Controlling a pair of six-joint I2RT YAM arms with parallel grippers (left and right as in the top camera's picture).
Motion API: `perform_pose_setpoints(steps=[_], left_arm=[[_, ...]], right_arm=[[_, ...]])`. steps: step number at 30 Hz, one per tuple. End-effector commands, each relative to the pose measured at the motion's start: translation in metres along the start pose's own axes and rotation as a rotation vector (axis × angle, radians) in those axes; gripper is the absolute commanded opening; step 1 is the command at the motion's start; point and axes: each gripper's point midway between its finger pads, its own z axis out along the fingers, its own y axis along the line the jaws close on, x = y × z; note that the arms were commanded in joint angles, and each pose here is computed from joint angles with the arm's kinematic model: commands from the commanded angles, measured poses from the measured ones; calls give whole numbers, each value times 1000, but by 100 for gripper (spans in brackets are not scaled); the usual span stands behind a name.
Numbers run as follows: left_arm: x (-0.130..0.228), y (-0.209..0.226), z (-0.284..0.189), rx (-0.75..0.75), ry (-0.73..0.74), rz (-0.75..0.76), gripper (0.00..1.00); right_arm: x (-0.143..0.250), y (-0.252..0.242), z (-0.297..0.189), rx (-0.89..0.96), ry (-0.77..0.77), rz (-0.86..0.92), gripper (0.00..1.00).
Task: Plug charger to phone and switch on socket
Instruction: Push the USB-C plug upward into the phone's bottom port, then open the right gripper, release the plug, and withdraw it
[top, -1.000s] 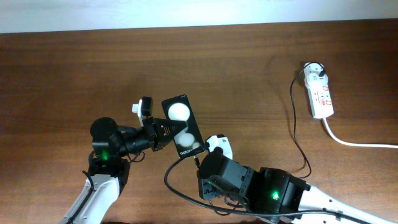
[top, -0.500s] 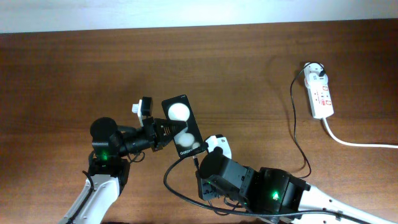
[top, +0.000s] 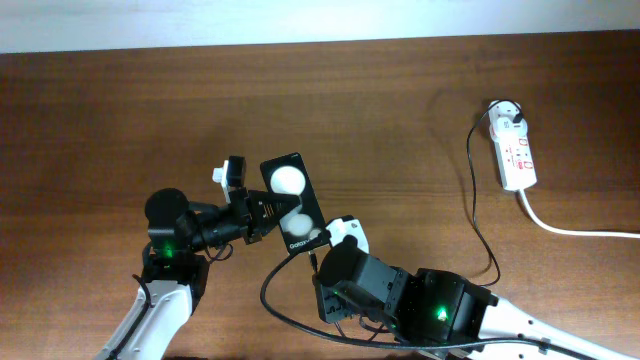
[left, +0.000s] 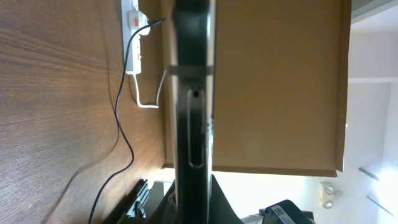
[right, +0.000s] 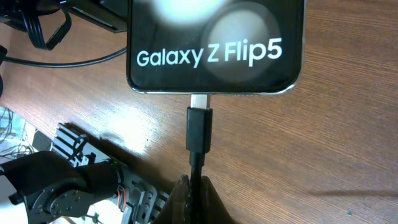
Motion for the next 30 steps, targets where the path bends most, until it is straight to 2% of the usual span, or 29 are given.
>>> perform_pose_setpoints(steps=[1,5,9,15,17,19,25,27,29,30], left_arm=[[2,-12,1,23,31,47,0],[8,-13,1,29,61,69,0],[12,-14,0,38,85,153,0],[18,-15,0,48,119,167,0],[17,-15,0,46,114,166,0],[12,-14,0,40,85,193,0],[1,-12,1,22,21,199,0],[1,-12,1,22,21,199,0],[2,-12,1,22,25,196,0],[3,-12,1,24,32,197,0]], right_arm=[[0,0,2,3,-1,-37,4],[-8,-7,2,47,-50,-60,4],[-11,-6,1,45,-60,-61,4],[-17,-1,1,28,-91,-58,5],[-16,0,1,25,-87,-60,11],[-12,3,1,4,-64,-61,21],[-6,-1,3,20,-36,-63,27],[-4,-3,12,40,-16,-64,26],[0,-6,24,67,9,-66,13],[-1,-6,28,69,10,-66,9]])
